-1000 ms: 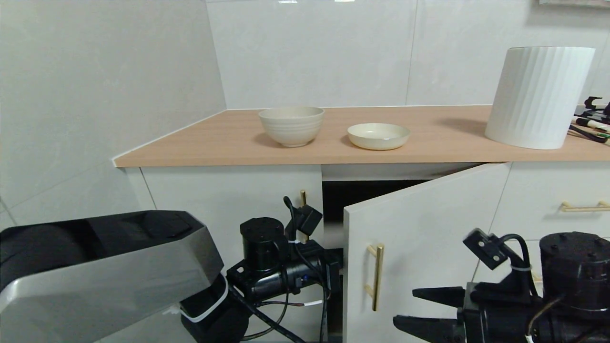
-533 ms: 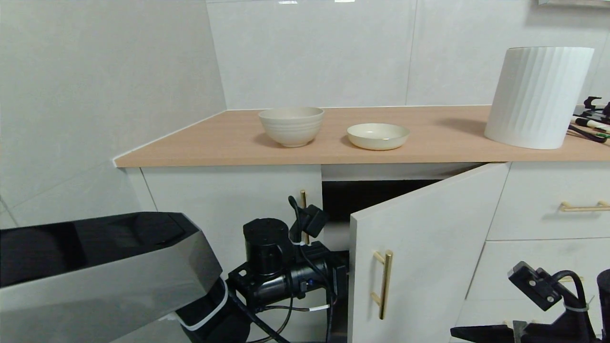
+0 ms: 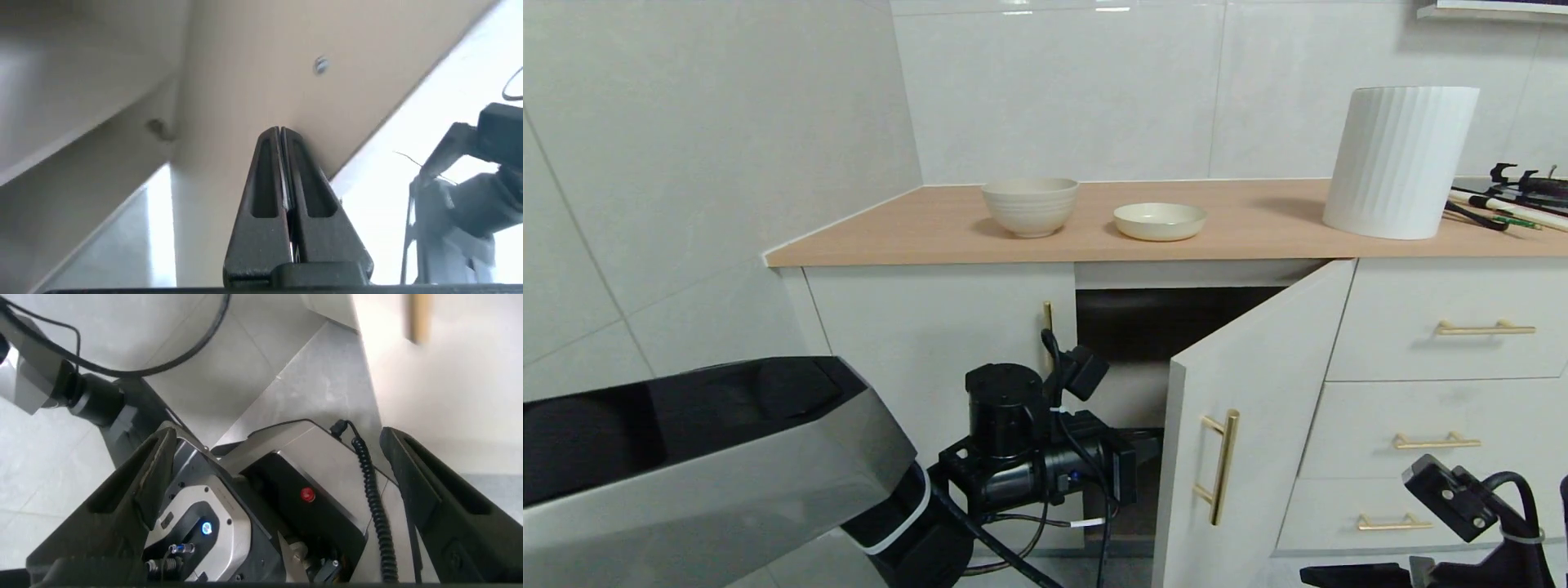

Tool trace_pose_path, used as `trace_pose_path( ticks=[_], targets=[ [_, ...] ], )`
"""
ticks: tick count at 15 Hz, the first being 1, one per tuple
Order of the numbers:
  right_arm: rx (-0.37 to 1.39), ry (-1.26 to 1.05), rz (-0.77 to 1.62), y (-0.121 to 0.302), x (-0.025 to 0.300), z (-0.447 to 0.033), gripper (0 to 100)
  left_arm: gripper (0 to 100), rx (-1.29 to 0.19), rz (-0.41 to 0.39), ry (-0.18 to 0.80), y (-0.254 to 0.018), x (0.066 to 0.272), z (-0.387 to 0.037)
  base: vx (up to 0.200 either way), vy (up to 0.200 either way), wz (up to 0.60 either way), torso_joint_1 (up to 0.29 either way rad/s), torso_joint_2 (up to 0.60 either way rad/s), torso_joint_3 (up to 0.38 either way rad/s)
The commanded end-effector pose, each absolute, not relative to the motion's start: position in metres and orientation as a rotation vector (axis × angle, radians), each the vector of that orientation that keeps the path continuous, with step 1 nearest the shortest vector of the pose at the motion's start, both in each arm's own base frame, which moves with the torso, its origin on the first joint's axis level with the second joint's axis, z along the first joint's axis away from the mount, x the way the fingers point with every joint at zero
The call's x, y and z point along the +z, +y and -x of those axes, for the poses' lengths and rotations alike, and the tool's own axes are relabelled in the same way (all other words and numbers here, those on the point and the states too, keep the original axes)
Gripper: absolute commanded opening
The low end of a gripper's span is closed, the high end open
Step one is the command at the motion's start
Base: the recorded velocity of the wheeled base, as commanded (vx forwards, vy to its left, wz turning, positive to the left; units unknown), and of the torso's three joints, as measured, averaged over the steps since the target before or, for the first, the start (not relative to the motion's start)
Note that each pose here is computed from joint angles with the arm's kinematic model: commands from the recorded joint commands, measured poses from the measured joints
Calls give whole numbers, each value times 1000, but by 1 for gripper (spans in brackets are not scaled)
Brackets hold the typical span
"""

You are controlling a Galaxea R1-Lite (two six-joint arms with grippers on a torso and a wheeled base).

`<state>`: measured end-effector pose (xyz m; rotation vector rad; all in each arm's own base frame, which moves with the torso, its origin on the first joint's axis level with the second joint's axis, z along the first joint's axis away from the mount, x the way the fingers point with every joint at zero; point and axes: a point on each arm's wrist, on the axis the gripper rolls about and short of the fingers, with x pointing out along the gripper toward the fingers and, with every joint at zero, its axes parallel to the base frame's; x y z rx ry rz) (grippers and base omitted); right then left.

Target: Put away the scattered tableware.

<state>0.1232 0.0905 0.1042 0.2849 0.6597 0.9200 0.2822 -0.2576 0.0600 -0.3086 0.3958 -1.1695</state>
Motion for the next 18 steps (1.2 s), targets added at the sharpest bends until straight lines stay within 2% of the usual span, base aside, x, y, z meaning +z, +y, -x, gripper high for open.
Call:
trace_pose_path(
  ticks=[1,6,11,12,18],
  targets=[
    [918,667,-285,90,103,-123,100,0,-1169,308,396,-262,63,-286,0,0,0,0,0,0],
    [919,667,-284,90,103,-123,100,0,-1167,307,413,-269,74,-294,0,0,0,0,0,0],
    [920,669,-284,90,103,-122,100,0,-1165,307,416,-277,82,-303,-200,0,0,6,6,1],
    [920,669,-284,90,102,-122,100,0,-1166,308,409,-280,85,-307,0,0,0,0,0,0],
    [936,672,-280,92,102,-120,100,0,-1191,299,436,-298,79,-305,0,0,0,0,0,0]
  ],
)
